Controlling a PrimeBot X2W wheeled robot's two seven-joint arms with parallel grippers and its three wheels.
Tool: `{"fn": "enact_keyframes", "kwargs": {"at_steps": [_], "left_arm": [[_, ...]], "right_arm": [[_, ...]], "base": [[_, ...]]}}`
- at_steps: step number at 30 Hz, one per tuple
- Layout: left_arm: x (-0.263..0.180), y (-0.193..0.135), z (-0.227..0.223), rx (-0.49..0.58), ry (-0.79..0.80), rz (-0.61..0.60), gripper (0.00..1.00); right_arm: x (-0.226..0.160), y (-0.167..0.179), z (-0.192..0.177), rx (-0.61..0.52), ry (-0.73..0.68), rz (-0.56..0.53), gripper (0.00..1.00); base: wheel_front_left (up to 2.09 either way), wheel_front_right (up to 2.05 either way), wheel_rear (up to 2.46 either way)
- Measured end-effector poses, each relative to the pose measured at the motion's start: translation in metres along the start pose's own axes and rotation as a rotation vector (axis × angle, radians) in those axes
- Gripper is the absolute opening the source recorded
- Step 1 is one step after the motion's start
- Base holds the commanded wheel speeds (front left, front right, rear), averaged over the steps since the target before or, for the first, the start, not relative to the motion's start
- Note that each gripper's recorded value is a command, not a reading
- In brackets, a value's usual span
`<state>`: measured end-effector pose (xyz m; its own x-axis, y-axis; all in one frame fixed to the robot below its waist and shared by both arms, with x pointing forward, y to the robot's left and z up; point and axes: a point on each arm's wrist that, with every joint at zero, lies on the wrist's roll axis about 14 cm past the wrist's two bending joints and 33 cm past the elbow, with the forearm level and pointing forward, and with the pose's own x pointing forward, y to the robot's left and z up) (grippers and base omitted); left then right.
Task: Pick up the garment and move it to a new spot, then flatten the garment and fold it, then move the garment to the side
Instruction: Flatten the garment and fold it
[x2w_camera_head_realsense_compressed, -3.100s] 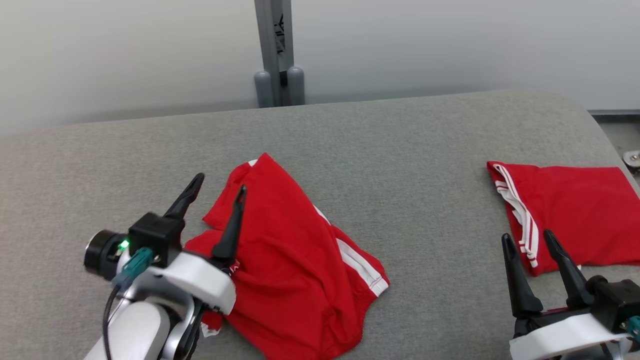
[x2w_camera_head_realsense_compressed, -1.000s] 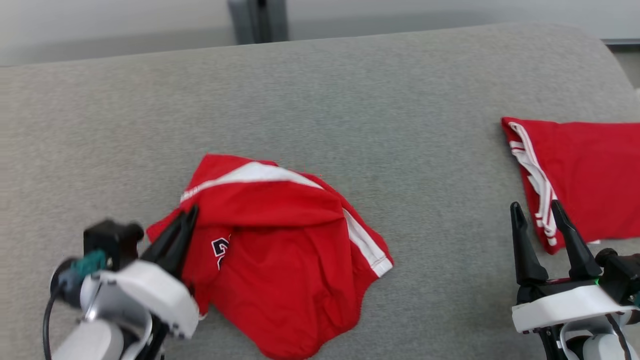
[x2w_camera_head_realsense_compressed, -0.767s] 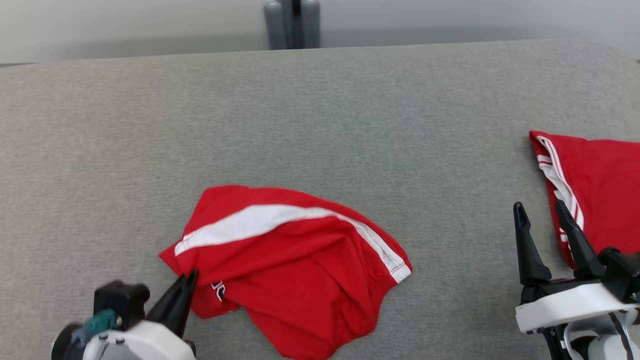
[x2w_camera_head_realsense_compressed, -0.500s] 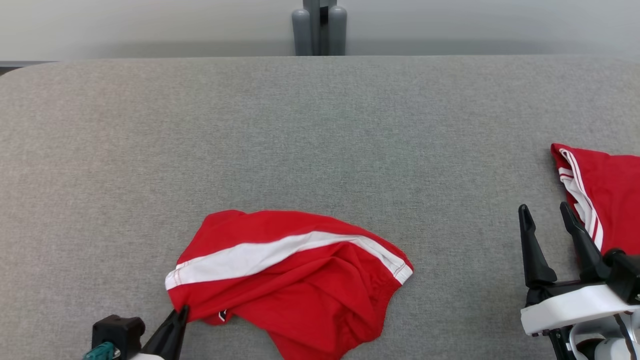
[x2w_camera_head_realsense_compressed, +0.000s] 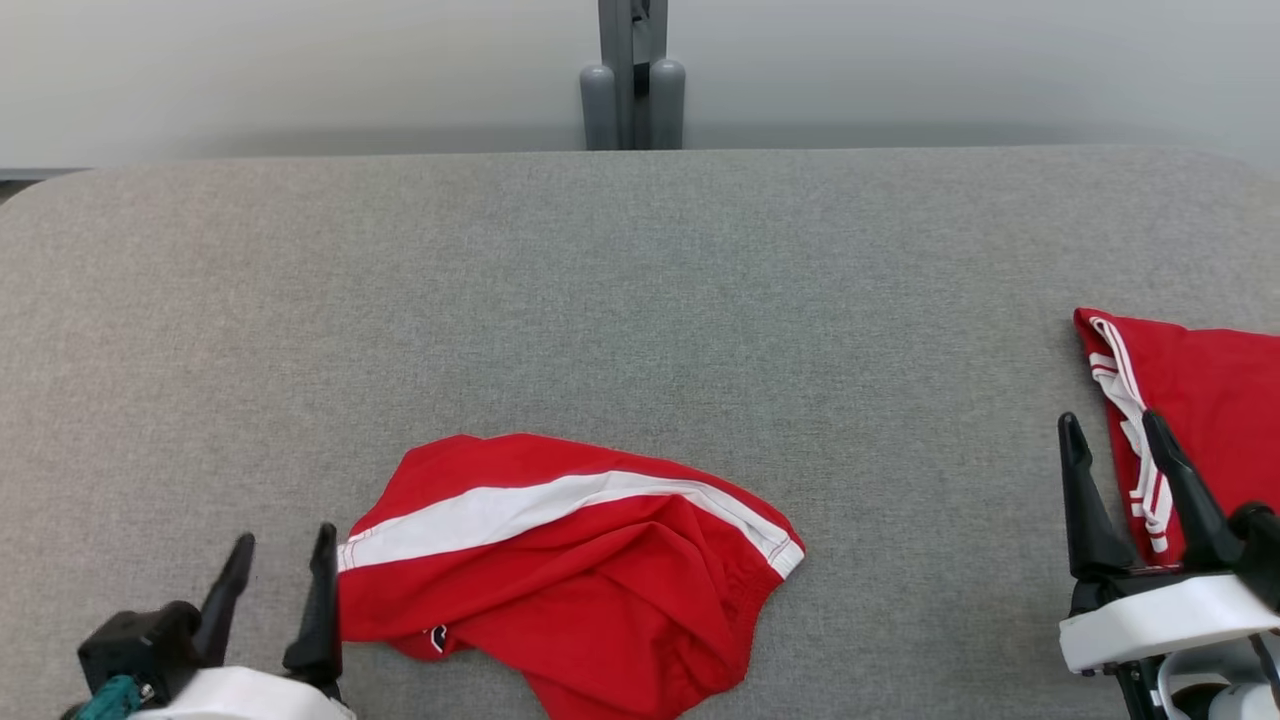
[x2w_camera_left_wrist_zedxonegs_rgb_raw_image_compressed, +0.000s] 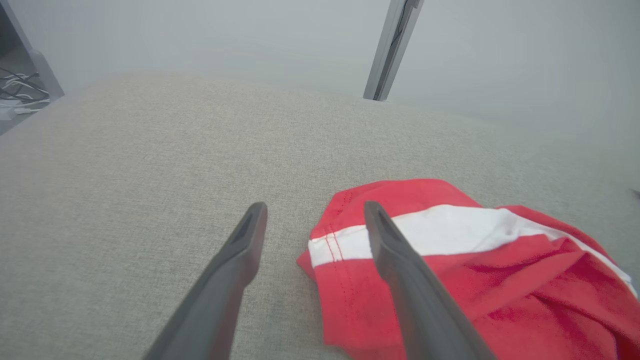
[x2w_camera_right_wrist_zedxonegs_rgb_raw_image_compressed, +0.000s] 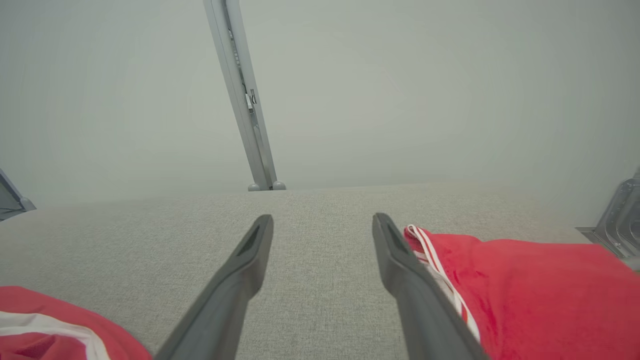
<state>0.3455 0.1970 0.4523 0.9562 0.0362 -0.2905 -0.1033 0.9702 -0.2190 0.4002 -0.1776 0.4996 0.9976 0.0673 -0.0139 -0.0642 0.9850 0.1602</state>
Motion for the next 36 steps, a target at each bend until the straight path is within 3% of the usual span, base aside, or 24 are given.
{"fn": "enact_keyframes", "kwargs": {"at_steps": [5, 11, 15, 20, 24, 36], "left_arm": [[0.009, -0.008, 0.051, 0.031, -0.206, -0.006, 1.0], [0.019, -0.046, 0.113, 0.055, -0.428, -0.124, 1.0], [0.026, -0.065, 0.137, 0.076, -0.51, -0.192, 1.0], [0.032, -0.059, 0.161, 0.101, -0.584, -0.179, 1.0], [0.032, -0.043, 0.162, 0.14, -0.591, -0.147, 1.0], [0.005, -0.015, 0.084, 0.166, -0.396, -0.103, 1.0]], "right_arm": [[-0.005, -0.007, 0.015, -0.015, -0.045, -0.02, 1.0], [-0.009, -0.008, 0.03, -0.035, -0.096, -0.023, 1.0], [-0.011, -0.005, 0.034, -0.044, -0.11, -0.017, 1.0], [-0.014, -0.001, 0.037, -0.048, -0.125, -0.006, 1.0], [-0.016, -0.001, 0.037, -0.052, -0.125, -0.005, 1.0], [-0.029, 0.007, 0.027, -0.052, -0.093, 0.014, 1.0]], "base": [[0.0, 0.0, 0.0], [0.0, 0.0, 0.0], [0.0, 0.0, 0.0], [0.0, 0.0, 0.0], [0.0, 0.0, 0.0], [0.0, 0.0, 0.0]]}}
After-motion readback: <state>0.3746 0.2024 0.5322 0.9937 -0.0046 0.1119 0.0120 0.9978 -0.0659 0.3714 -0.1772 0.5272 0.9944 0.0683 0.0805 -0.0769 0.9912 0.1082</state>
